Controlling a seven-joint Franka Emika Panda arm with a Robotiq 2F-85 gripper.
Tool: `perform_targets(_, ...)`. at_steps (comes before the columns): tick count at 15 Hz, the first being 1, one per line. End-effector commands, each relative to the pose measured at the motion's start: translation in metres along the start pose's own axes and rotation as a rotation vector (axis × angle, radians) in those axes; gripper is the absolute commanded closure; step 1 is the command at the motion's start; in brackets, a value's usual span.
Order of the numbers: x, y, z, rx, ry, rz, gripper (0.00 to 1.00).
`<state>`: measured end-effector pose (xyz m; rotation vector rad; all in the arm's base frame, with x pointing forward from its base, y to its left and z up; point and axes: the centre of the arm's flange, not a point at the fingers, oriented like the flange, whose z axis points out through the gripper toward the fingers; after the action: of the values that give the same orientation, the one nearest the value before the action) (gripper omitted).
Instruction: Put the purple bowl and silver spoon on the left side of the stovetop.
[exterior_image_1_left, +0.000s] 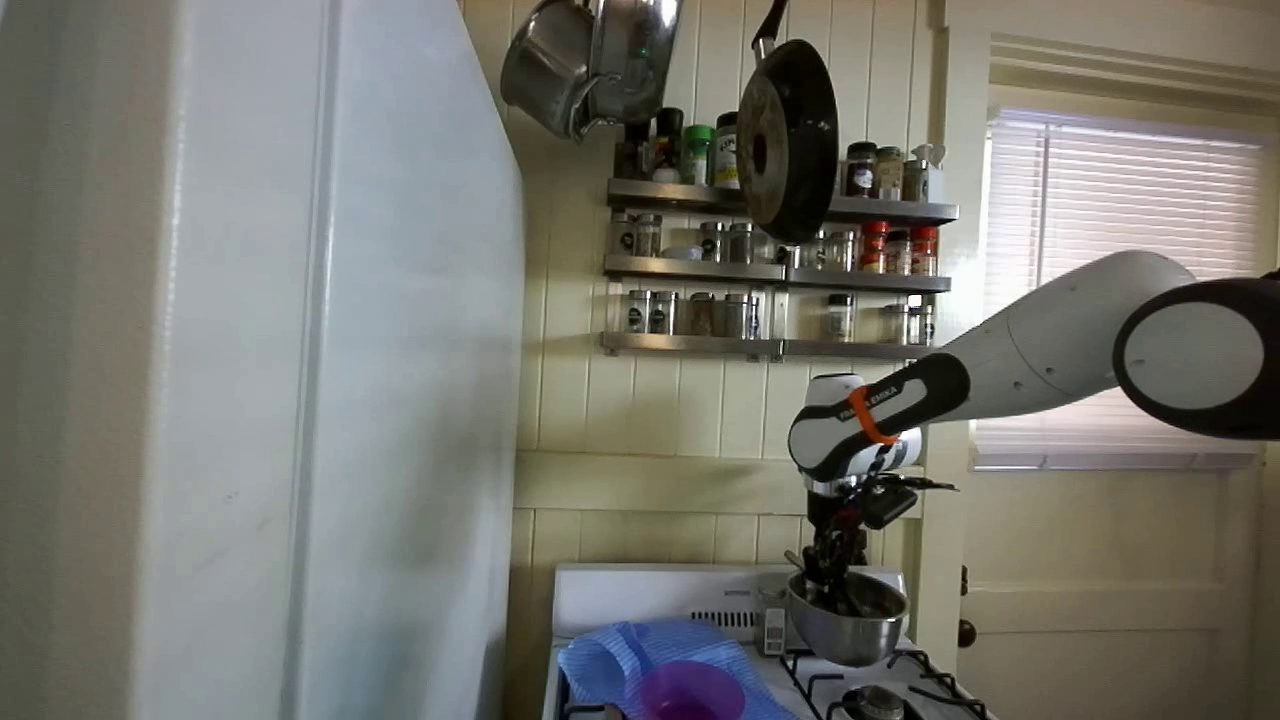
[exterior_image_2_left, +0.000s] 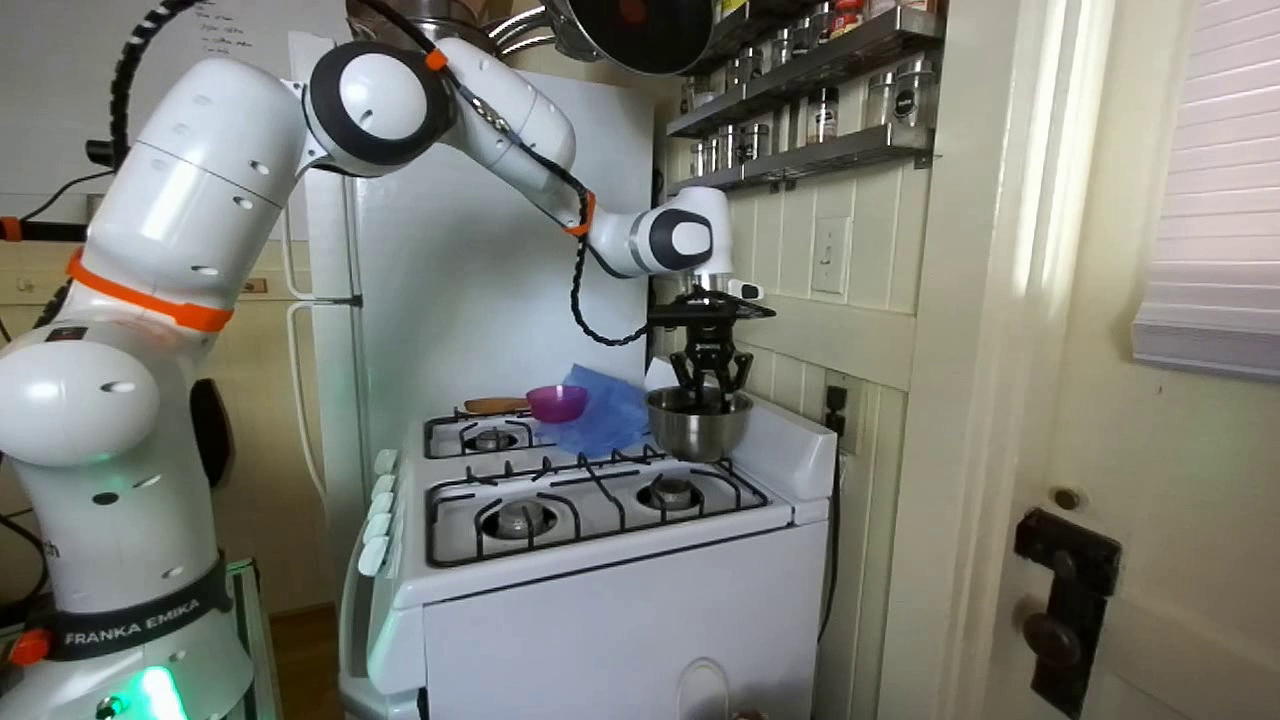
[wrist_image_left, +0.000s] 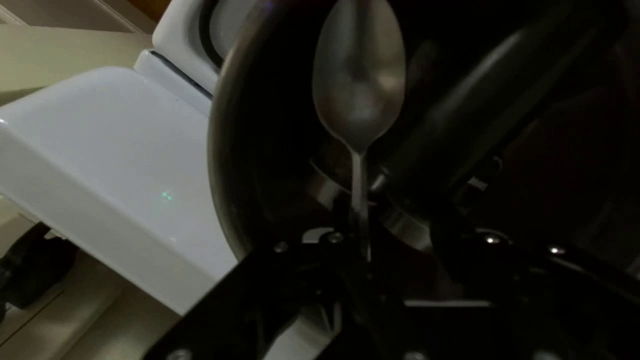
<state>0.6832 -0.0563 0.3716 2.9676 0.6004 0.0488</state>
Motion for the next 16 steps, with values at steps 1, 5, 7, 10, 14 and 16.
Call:
perform_targets(1,0.007,0.002,0.001,0.024,-0.016,-0.012,0.88)
perform_targets(5,0.002,-0.008,-0.009,-0.012,-0.032,-0.005,1.00)
perform_targets(7,-0.002,-0.016,-0.016,-0.037,-0.035,-0.022,0.97)
perform_targets(10,-0.005,-0.030,-0.034,-0.094,-0.026,-0.048,0.97)
perform_targets(14,-0.010,-0.048,-0.063,-0.220,-0.028,-0.066,0.97)
perform_targets(16,-0.011,-0.058,-0.072,-0.244,-0.025,-0.062,0.97)
